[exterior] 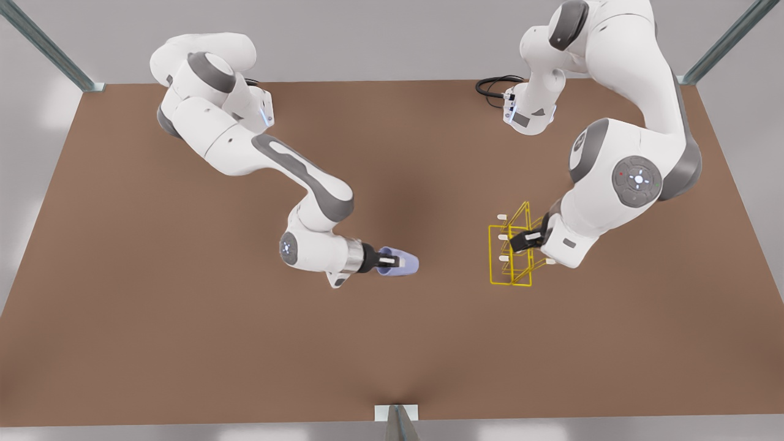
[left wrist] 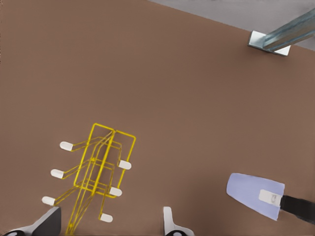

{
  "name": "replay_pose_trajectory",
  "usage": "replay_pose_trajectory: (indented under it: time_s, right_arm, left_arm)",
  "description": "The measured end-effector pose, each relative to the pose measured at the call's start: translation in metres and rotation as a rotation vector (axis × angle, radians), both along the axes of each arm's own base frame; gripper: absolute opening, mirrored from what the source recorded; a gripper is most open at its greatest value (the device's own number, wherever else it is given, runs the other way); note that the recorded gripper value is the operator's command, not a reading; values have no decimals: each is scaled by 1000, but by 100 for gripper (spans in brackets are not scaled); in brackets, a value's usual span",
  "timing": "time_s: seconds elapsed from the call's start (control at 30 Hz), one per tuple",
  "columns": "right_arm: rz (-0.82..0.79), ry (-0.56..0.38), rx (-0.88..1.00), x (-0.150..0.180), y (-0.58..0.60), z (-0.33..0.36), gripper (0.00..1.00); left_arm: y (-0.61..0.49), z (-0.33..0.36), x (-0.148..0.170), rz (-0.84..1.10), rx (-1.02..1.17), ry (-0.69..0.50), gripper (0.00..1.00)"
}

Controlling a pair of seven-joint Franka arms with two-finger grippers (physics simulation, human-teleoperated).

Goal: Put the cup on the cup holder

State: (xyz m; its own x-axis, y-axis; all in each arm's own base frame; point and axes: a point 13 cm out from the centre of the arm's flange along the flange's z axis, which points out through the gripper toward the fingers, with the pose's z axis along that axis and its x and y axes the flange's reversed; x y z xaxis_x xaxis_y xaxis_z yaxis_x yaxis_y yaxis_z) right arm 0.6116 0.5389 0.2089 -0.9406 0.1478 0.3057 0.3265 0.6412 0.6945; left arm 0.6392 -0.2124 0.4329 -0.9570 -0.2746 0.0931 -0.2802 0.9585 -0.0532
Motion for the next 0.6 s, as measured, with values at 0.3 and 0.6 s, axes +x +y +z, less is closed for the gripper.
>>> replay_pose_trajectory:
  time_s: [0.3, 0.6]
  right_arm:
    - [-242, 246, 110, 12, 15, -31, 21]
    - [-336, 347, 85, 18, 2, -67, 21]
  left_arm:
    - [-25, 0, -17, 193, -18, 63, 100]
    - [-64, -26, -1, 452, -22, 55, 100]
